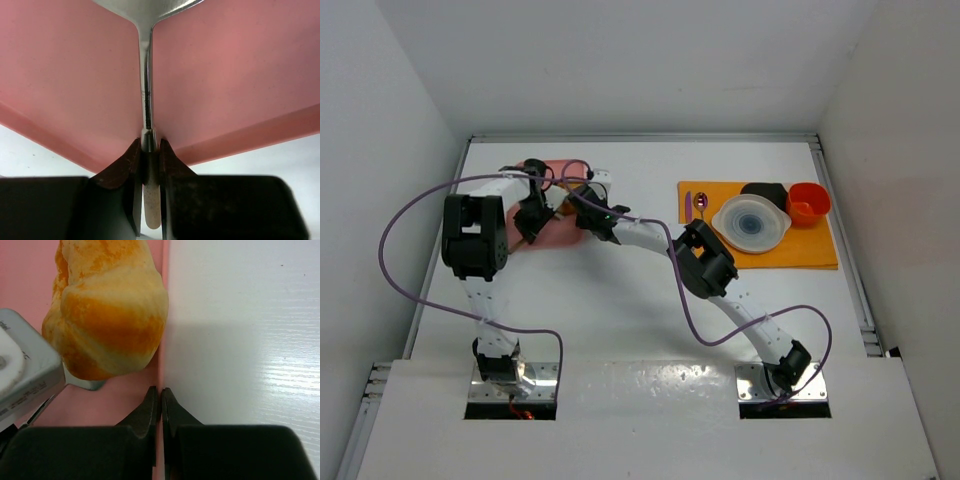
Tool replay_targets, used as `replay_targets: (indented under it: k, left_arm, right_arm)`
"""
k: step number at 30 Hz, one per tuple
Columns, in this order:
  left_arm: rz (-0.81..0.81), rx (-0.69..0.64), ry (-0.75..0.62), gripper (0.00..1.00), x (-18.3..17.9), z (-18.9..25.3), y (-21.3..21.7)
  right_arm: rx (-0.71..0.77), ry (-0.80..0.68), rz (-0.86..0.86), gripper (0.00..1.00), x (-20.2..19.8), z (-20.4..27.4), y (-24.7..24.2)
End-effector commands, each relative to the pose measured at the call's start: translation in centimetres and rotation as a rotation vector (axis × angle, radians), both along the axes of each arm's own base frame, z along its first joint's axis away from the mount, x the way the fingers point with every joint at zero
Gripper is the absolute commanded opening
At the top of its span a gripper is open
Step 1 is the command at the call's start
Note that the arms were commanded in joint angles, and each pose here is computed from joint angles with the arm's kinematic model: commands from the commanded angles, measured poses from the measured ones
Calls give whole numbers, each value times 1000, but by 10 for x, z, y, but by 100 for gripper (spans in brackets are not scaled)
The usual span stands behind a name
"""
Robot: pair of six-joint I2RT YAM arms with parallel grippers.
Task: Place the bread
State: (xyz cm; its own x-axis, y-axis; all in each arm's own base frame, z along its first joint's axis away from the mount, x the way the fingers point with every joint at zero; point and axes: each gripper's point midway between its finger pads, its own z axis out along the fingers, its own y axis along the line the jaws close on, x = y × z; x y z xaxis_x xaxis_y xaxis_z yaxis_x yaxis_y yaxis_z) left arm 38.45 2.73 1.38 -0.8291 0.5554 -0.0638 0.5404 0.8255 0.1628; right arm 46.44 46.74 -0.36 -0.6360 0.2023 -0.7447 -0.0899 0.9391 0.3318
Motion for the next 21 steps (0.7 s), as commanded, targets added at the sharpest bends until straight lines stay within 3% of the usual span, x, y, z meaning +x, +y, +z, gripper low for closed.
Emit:
replay_targets:
  k: [1,5,8,11,14,17,21]
  left_arm:
    - [57,-44,-196,0,30,36,-8]
    - [78,-38,-235,0,34,50,-3]
    - [87,-40,-236,0,34,50,-3]
    - [96,-39,-236,0,34,50,1]
    - [96,-41,-261,0,41,57,1]
    - [93,-53,-284,0,49,70,-1]
    - [87,-103,-311,0,56,90,-10]
  right_arm:
    - [-15,24,38,0,-17,-2,3]
    - [9,11,56,0,-16,1,7]
    - [34,-14,69,11,-13,11,13]
    - [44,-45,76,27,-12,25,12]
    - [44,-63,64,34,-10,28,3]
    - [81,-125,42,45,-2,67,-11]
    - [103,-203,48,50,3,98,-27]
